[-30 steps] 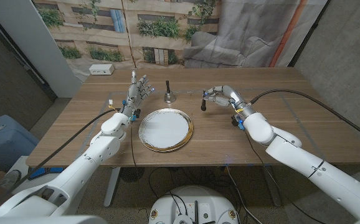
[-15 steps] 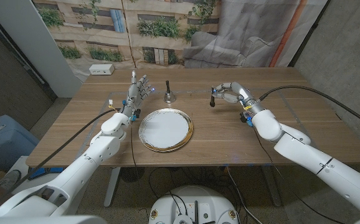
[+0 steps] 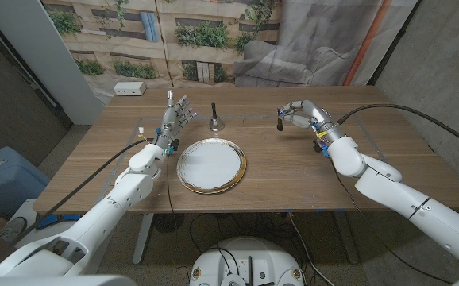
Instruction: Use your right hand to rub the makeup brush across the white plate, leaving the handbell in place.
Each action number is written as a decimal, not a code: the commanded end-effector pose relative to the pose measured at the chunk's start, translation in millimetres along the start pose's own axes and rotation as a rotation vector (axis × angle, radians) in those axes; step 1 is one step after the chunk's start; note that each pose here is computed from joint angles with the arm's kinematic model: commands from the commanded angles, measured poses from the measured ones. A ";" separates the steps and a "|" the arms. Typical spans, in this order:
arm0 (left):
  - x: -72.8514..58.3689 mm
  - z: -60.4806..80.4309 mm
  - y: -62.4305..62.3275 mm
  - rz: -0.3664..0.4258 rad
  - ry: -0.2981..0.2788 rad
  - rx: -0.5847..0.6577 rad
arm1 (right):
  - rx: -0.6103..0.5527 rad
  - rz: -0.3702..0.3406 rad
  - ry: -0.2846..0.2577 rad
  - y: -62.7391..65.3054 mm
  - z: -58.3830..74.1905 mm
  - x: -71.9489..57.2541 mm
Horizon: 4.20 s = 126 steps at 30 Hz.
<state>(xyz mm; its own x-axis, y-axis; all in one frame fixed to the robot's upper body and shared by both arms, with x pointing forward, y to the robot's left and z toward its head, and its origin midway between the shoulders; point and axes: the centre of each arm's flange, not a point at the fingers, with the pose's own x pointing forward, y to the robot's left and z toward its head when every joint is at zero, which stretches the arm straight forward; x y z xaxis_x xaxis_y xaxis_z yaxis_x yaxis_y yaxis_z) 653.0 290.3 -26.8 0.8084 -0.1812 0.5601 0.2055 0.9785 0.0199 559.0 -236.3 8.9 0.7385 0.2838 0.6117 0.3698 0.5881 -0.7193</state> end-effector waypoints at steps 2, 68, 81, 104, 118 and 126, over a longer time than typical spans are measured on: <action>0.0 0.0 0.0 0.000 0.000 0.000 | -0.162 -0.037 0.028 -6.3 -10.6 1.3; 0.0 0.0 -0.2 0.003 0.000 0.000 | -0.721 0.047 0.116 27.3 -26.4 9.9; 0.0 -0.1 -0.1 0.003 0.000 0.000 | -0.766 0.094 0.119 38.2 -27.2 12.7; 0.0 -0.1 -0.1 0.003 0.000 0.000 | -0.808 0.155 0.116 51.6 -27.7 15.2; 0.0 -0.1 -0.1 0.003 0.000 0.000 | -0.813 0.184 0.116 57.6 -30.2 14.4; 0.0 -0.1 -0.1 0.003 0.000 0.000 | -0.876 0.210 0.098 65.2 -29.0 15.2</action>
<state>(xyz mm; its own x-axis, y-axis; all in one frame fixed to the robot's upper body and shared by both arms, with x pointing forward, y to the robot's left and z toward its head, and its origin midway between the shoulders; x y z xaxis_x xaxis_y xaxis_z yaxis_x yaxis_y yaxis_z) 653.0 290.3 -26.9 0.8090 -0.1783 0.5601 0.2032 0.9790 0.0182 607.6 -221.4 -32.4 0.8611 0.2147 0.4609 0.5015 -0.2091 -0.8395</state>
